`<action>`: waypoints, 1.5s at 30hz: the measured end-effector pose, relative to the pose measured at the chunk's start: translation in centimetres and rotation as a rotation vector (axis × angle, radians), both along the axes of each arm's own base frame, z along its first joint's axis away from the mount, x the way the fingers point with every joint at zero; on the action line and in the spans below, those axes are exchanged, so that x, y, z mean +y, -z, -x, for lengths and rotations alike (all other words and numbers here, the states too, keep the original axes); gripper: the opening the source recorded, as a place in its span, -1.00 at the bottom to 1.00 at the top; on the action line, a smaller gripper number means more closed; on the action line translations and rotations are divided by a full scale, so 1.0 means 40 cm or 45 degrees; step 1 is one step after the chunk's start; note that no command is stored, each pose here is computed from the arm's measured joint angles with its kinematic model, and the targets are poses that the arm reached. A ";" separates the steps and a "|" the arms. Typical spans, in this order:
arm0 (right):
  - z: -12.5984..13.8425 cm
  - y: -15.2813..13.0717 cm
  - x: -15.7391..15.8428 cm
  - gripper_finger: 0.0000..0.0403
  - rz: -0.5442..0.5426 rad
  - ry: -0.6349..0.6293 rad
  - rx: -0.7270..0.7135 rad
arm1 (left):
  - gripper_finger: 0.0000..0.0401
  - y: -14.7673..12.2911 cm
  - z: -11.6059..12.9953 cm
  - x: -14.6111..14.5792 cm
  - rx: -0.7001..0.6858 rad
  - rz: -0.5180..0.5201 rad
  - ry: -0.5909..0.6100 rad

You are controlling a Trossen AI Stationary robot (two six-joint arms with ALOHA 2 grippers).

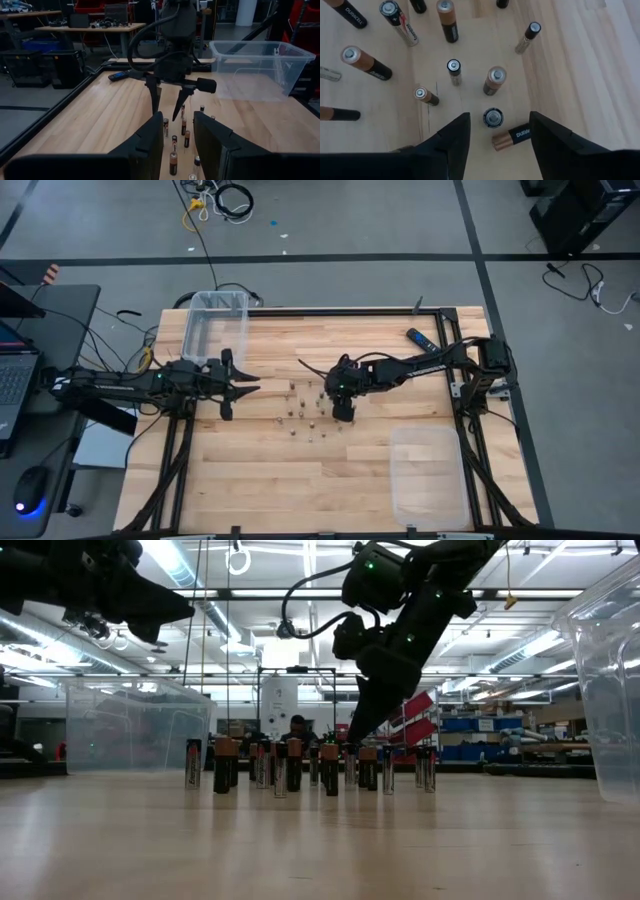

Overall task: Sort batteries
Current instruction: Put the black and silver battery into the bottom transparent bin

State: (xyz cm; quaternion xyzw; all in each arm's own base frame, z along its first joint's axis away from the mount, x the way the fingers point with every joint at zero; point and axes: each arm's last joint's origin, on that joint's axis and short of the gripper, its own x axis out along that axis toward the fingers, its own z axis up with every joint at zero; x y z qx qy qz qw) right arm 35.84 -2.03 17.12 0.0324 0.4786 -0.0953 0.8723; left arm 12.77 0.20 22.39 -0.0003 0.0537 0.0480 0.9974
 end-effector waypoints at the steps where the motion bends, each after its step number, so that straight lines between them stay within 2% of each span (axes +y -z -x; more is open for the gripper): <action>1: 0.000 0.000 -0.002 -0.07 -0.007 0.006 -0.001 | -0.47 0.001 0.000 0.000 0.007 0.000 0.000; 19: -0.001 0.001 -0.003 -0.09 0.000 -0.043 -0.006 | -0.47 0.000 0.000 0.000 -0.001 -0.003 0.001; 28: 0.017 0.040 0.001 -0.13 0.007 -0.045 -0.028 | -0.47 0.001 0.000 0.000 0.004 -0.003 0.001; 45: 0.009 0.033 -0.001 -0.15 0.033 -0.041 -0.075 | -0.47 -0.001 0.000 0.000 -0.002 -0.003 0.001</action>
